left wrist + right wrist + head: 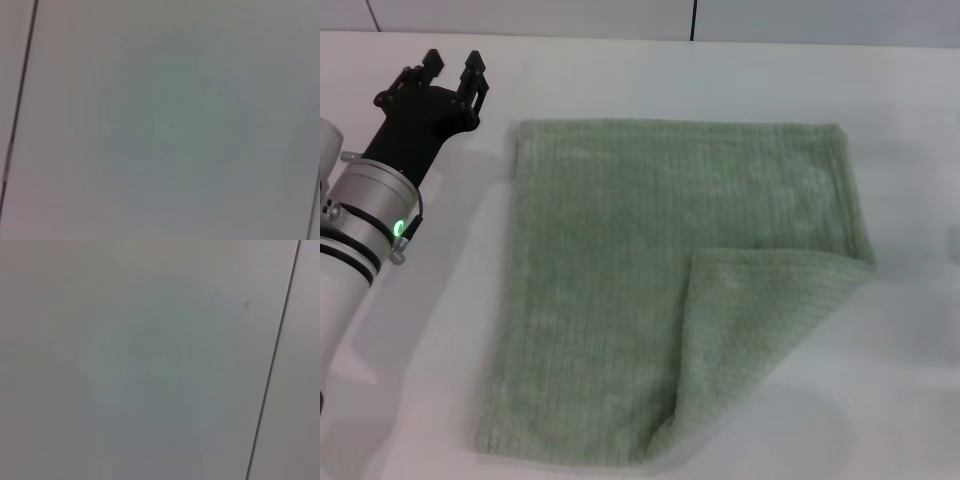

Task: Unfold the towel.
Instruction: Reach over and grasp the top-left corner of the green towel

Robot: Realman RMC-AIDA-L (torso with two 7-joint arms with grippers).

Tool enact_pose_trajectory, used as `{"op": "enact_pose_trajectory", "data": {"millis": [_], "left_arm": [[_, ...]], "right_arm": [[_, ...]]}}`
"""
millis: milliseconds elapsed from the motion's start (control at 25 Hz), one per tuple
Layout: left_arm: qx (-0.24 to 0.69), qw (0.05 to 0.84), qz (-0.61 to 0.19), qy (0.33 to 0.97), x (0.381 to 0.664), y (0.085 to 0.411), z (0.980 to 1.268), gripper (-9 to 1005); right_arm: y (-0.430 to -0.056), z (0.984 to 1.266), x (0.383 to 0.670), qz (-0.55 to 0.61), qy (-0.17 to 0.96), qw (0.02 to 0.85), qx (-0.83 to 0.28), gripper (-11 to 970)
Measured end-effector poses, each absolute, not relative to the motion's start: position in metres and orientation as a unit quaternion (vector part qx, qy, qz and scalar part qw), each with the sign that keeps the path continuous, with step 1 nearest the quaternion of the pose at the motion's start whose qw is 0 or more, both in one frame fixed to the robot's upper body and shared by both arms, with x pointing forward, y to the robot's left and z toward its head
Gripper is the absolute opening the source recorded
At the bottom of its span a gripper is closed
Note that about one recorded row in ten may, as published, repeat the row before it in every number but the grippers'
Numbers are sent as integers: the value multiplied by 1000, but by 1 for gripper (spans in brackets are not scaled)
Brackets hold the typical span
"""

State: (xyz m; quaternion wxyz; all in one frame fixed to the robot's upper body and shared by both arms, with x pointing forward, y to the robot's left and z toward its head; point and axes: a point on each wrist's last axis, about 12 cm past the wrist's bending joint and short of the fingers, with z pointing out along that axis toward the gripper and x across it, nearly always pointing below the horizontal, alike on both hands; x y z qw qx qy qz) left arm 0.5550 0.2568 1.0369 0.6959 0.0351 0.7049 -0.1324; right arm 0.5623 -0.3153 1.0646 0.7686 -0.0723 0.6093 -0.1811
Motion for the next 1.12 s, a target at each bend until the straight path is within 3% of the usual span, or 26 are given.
{"op": "enact_pose_trajectory", "data": {"millis": [200, 640, 880, 1120], "left_arm": [[40, 693, -142, 705, 556, 252, 1038, 517], [69, 612, -149, 774, 574, 227, 1030, 82], [87, 571, -136, 805, 588, 215, 1029, -2], [105, 533, -121, 831, 600, 204, 1030, -2]], "right_arm": [[-315, 1064, 562, -181, 610, 768, -73, 775], [-314, 1063, 562, -179, 611, 768, -77, 775], [-312, 1063, 562, -175, 610, 768, -82, 775], [-310, 1063, 562, -172, 611, 768, -87, 775]]}}
